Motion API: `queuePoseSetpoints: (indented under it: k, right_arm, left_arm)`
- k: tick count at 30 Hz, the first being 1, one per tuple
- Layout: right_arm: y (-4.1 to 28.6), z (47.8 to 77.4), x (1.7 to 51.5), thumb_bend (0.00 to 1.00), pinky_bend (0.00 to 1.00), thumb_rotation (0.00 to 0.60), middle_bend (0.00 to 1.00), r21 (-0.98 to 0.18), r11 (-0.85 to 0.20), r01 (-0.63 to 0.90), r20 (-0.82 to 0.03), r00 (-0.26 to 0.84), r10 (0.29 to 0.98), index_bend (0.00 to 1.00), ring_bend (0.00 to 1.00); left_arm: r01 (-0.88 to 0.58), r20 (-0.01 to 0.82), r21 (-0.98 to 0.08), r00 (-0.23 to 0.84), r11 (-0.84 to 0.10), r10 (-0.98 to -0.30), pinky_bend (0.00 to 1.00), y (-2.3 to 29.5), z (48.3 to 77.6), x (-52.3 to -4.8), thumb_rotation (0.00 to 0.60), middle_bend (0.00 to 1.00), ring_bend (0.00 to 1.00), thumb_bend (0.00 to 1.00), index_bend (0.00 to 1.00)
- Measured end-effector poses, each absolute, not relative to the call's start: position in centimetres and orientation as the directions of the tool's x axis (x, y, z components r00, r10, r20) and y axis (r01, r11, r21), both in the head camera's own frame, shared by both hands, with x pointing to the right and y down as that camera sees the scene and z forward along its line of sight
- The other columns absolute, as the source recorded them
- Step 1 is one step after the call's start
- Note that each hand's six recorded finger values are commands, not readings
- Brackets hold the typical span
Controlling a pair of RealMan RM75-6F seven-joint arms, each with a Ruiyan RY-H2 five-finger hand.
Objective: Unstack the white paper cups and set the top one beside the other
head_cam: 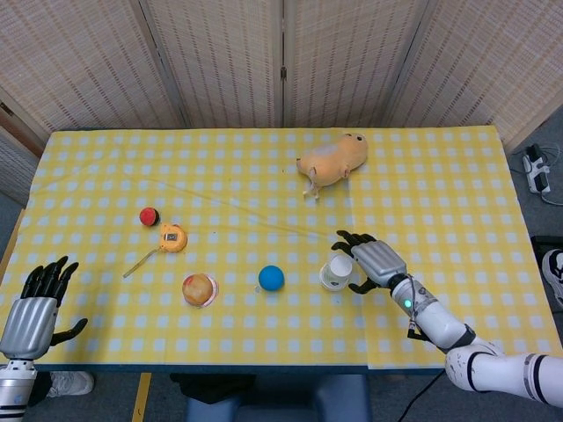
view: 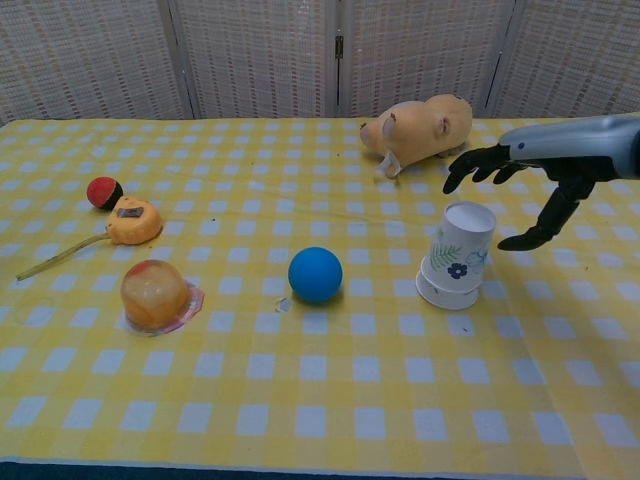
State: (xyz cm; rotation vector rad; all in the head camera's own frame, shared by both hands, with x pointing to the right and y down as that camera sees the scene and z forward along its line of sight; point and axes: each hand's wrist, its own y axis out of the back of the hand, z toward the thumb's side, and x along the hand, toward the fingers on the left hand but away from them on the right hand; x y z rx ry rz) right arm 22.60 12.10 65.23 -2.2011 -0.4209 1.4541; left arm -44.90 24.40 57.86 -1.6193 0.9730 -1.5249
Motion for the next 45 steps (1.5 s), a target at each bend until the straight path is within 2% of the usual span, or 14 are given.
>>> queuePoseSetpoints:
  k: [14,45]
  right_arm:
    - [11.7,66.1,21.7,0.39,0.1,0.6,0.06,-0.516,-0.857,0.001,-0.793,0.376,0.478,0.25,0.09]
    - [11.2,65.7,21.4,0.43,0.1,0.6,0.09,-0.525,-0.851,0.017,-0.785,0.377,0.492,0.35,0.1]
  left_arm:
    - [-0.062,0.478,-0.876,0.02,-0.478,-0.878,0.0,24.5,58.1,-45.2,0.6,0.01,0.03,0.25,0.07]
    - [-0.065,0.489,-0.87,0.008,-0.489,-0.872,0.0,24.6,58.4,-45.7,0.6,0.01,0.02,0.25,0.07]
